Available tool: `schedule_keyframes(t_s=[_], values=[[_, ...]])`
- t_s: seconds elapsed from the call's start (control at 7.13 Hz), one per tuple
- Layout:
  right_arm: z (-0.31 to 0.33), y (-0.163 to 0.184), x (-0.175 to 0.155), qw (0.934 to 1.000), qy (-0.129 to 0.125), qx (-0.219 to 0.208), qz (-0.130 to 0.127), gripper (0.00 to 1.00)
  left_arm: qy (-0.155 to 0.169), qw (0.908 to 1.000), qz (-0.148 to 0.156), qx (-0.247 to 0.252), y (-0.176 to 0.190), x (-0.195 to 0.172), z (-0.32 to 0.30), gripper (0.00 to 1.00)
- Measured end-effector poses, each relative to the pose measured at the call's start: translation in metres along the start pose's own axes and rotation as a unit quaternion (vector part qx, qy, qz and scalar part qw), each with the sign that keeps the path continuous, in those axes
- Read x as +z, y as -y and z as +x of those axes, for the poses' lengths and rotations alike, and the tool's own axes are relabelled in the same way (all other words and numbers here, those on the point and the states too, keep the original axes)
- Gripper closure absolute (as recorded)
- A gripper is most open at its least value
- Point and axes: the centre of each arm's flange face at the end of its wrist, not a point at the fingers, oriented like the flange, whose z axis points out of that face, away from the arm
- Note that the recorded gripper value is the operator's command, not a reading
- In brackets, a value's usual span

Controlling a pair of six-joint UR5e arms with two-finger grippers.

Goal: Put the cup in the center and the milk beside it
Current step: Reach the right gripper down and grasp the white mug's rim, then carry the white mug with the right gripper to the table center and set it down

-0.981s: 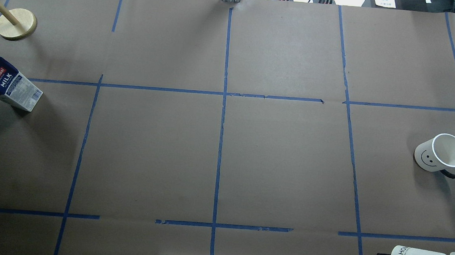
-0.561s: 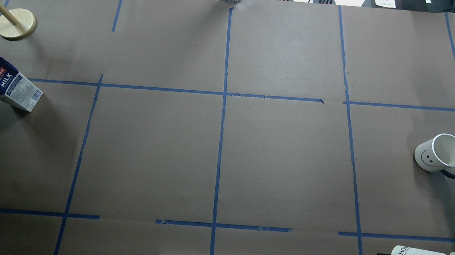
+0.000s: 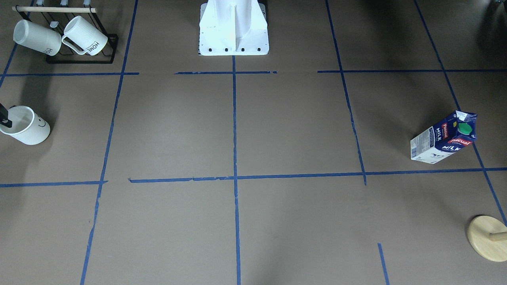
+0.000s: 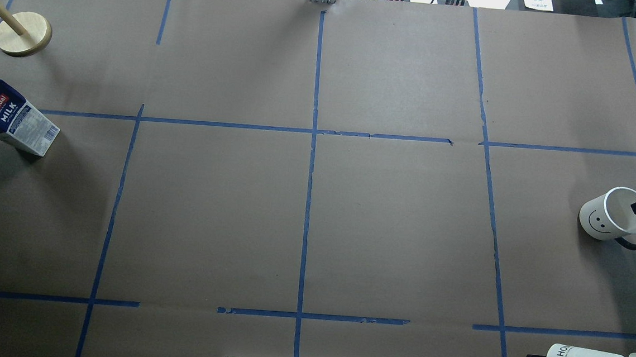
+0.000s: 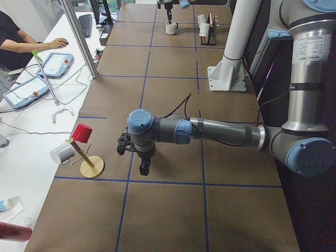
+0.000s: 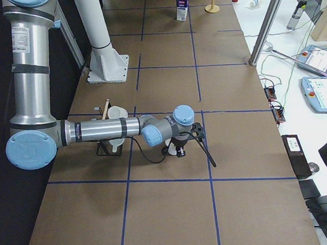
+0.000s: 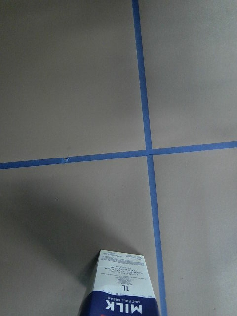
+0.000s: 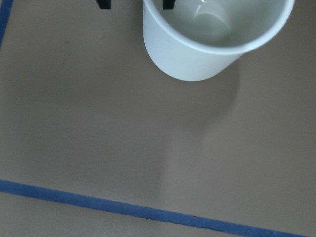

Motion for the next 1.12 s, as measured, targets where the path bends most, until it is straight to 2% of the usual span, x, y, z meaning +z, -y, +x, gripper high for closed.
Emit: schedule_keyframes(t_s=[0.28,0.42,0.7,0.84,1.12], values=[[-0.027,0.008,-0.021,0.9996,0.006,-0.021,0.019,1.00,0.000,1.0000,0.001,-0.001,0.000,-0.001,0.001,0.00],[-0.065,0.018,-0.038,0.9989,0.015,-0.034,0.029,1.00,0.000,1.0000,0.002,0.000,0.000,-0.002,0.002,0.00],[-0.210,0.060,-0.056,0.9981,0.047,-0.009,0.037,1.00,-0.001,1.0000,0.005,0.003,0.001,-0.005,0.005,0.00],[-0.300,0.078,-0.046,0.9975,0.059,-0.001,0.039,1.00,-0.001,1.0000,0.005,0.004,0.001,-0.005,0.006,0.00],[-0.448,0.118,-0.026,0.9971,0.059,0.020,0.043,1.00,-0.001,1.0000,0.006,0.004,0.001,-0.006,0.006,0.00]])
